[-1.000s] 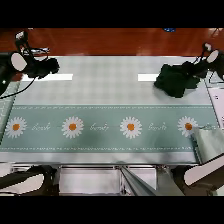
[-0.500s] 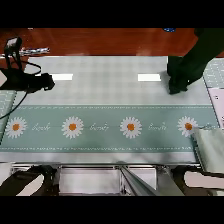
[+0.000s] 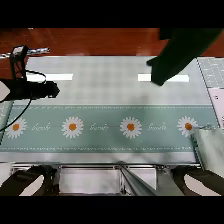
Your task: Fold the shirts.
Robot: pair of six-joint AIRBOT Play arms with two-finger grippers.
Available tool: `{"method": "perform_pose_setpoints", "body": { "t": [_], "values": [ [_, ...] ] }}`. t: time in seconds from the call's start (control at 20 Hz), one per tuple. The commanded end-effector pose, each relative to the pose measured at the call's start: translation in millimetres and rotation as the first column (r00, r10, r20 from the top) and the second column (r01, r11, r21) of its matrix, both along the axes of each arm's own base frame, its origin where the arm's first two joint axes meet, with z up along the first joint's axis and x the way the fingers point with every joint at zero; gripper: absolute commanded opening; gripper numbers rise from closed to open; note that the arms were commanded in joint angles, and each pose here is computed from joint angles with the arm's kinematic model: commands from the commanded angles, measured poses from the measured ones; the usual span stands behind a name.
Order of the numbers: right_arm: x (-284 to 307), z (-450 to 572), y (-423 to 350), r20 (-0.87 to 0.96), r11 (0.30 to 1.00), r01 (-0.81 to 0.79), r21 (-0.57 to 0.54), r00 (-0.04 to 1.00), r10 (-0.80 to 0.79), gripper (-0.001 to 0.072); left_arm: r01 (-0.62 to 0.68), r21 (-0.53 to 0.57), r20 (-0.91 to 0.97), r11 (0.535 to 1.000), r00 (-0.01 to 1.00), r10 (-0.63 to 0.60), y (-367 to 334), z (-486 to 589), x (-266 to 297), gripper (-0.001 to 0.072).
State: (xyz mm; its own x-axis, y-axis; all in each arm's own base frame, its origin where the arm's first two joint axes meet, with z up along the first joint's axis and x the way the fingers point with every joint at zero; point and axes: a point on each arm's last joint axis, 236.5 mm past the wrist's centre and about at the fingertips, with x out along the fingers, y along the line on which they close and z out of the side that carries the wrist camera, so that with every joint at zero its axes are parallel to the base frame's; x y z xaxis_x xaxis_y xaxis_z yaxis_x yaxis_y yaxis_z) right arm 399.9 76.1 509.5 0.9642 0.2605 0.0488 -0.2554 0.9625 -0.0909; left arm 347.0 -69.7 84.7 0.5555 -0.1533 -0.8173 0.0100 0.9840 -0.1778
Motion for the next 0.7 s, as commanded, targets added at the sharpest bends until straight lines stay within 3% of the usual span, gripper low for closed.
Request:
{"method": "perform_pose_setpoints", "body": {
  "t": [0.0,0.2,0.3,0.45,0.65],
  "values": [
    [-46.8,23.0,37.6,0.058,0.993,-0.112,-0.024,0.992,0.113,0.0024,-0.046,-0.003,0.016,0.999,0.999,0.046,15.3,1.8,5.0,0.0497],
    [-58.9,-21.1,96.5,-0.101,0.957,-0.285,-0.058,0.955,0.278,0.0024,-0.134,-0.004,0.022,0.991,0.991,0.134,46.6,3.7,9.6,0.0497],
    [-54.4,-83.3,138.3,-0.29,0.918,-0.395,-0.035,0.883,0.369,0.0025,-0.174,-0.032,0.018,0.984,0.984,0.175,56.2,5.0,9.4,0.0497],
    [-60.4,-202.1,212.0,-0.572,0.826,-0.559,0.072,0.655,0.494,0.0025,-0.184,-0.022,0.02,0.983,0.983,0.184,63.3,4.7,9.6,0.0497],
    [-77.0,-351.7,304.5,-0.755,0.751,-0.626,0.212,0.383,0.533,0.0025,-0.186,0.014,0.01,0.982,0.983,0.186,70.7,0.5,7.1,0.0497]
  ]
}}
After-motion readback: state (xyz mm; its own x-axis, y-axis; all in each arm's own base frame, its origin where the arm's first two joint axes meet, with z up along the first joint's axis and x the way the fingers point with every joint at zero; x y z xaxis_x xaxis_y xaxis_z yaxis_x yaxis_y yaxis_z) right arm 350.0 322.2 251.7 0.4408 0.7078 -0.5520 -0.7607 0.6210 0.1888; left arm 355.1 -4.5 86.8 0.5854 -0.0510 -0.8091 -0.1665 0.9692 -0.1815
